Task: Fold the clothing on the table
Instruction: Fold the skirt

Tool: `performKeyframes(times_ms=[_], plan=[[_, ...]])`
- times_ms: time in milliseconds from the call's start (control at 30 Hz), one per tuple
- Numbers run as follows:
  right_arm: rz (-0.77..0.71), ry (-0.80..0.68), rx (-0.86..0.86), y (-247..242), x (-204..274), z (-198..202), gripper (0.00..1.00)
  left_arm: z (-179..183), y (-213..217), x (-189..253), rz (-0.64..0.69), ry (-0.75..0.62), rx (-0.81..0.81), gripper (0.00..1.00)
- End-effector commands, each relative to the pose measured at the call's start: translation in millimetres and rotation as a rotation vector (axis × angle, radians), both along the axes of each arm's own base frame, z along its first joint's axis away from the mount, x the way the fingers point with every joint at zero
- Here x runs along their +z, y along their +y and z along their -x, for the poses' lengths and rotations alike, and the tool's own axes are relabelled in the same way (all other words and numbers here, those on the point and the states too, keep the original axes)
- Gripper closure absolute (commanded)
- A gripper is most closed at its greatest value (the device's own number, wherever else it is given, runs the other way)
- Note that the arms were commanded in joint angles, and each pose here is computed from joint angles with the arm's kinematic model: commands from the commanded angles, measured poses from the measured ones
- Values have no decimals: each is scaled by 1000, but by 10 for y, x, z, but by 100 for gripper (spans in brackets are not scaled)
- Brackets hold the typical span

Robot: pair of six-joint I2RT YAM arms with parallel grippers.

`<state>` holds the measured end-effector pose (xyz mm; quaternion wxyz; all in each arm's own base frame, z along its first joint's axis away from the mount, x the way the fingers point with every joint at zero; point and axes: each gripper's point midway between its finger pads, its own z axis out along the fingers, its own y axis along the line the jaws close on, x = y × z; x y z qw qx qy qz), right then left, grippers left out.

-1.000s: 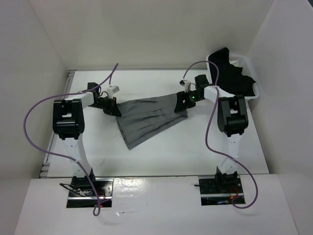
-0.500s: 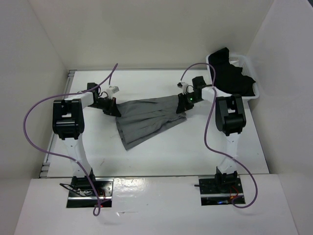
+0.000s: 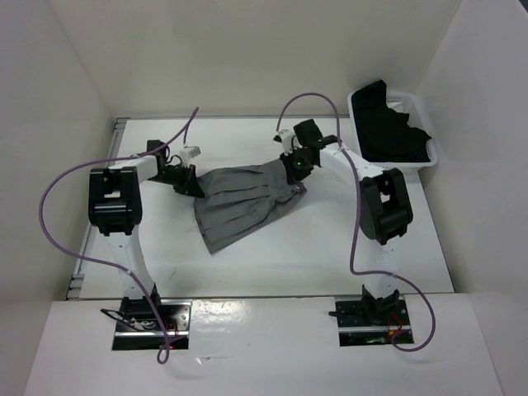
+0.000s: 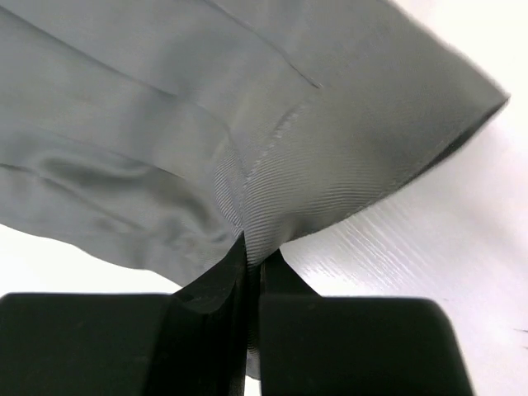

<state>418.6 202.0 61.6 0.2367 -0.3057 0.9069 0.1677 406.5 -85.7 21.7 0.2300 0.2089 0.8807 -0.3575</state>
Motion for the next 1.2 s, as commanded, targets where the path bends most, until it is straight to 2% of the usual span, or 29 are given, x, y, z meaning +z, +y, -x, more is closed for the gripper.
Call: performKeyframes(times_ms=[0, 233, 733, 867, 1000, 1167], plan=[[45, -194, -7, 259, 681, -101, 100, 86, -3, 42, -3, -15, -31, 100], [156, -304, 13, 601, 927, 60, 100, 78, -2, 76, -4, -24, -31, 100], [188, -449, 109, 1394, 1403, 342, 100, 99, -16, 85, 6, -16, -33, 100], [199, -457, 172, 1642, 1356, 529, 100, 99, -16, 85, 6, -16, -33, 100], [245, -433, 235, 1888, 1042, 702, 100, 120, -30, 94, 16, -8, -36, 100], [283, -447, 280, 2109, 868, 890, 100, 120, -30, 94, 16, -8, -36, 100]])
